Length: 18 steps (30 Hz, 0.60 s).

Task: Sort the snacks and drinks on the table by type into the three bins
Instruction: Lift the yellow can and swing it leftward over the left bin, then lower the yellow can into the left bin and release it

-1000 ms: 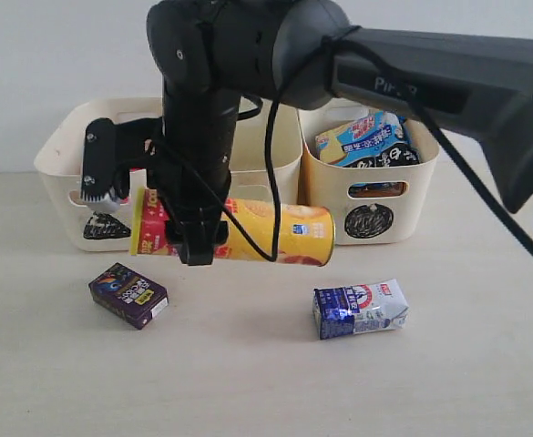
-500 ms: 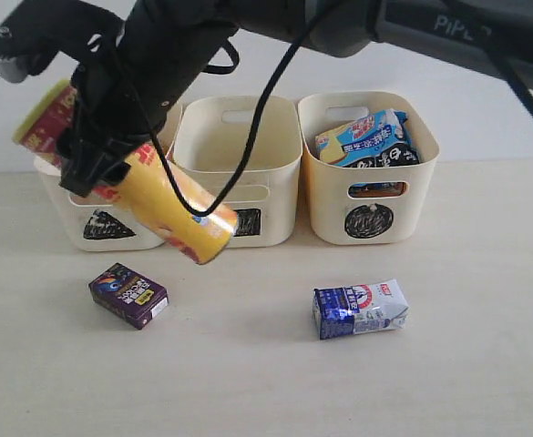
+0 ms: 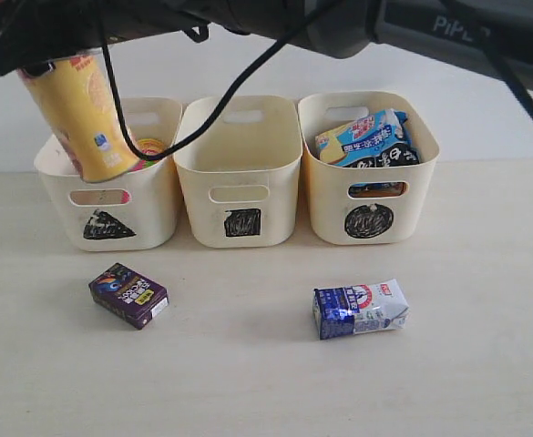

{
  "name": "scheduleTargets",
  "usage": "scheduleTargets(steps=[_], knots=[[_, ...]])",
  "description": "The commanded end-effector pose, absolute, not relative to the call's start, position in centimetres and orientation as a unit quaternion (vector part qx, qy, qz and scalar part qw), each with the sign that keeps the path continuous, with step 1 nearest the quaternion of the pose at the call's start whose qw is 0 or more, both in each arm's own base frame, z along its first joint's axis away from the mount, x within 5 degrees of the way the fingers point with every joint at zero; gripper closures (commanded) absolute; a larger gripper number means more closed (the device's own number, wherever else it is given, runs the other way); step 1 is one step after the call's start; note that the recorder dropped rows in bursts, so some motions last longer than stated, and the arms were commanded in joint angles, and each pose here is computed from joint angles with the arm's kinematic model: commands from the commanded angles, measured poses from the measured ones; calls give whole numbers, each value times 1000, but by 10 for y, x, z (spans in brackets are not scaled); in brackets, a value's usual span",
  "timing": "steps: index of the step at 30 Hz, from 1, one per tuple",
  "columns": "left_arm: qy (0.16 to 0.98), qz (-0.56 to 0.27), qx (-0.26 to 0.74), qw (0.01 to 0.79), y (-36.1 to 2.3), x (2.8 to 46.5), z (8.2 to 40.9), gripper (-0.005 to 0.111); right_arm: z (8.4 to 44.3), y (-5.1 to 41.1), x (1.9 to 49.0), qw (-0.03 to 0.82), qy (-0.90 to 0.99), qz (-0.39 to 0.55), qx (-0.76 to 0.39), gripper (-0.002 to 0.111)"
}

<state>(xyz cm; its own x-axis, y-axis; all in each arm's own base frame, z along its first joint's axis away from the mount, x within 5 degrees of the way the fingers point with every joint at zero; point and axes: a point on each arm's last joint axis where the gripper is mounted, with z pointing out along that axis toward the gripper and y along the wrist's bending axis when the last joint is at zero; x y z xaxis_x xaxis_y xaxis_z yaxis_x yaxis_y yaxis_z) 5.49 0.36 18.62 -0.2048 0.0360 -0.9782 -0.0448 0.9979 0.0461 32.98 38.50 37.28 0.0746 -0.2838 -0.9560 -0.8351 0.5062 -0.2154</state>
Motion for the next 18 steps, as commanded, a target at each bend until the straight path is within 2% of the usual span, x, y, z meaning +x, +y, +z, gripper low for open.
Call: scheduleTargets(steps=[1,14,18], knots=[[771,29,-7,636,4,55,188,102,378,386,339,637,628,251,-370,108],[771,29,-7,636,4,55,188,102,312,402,382,754,573,168,-275,108],[771,29,-7,636,4,55,188,102,298,406,386,781,544,170,-257,108]])
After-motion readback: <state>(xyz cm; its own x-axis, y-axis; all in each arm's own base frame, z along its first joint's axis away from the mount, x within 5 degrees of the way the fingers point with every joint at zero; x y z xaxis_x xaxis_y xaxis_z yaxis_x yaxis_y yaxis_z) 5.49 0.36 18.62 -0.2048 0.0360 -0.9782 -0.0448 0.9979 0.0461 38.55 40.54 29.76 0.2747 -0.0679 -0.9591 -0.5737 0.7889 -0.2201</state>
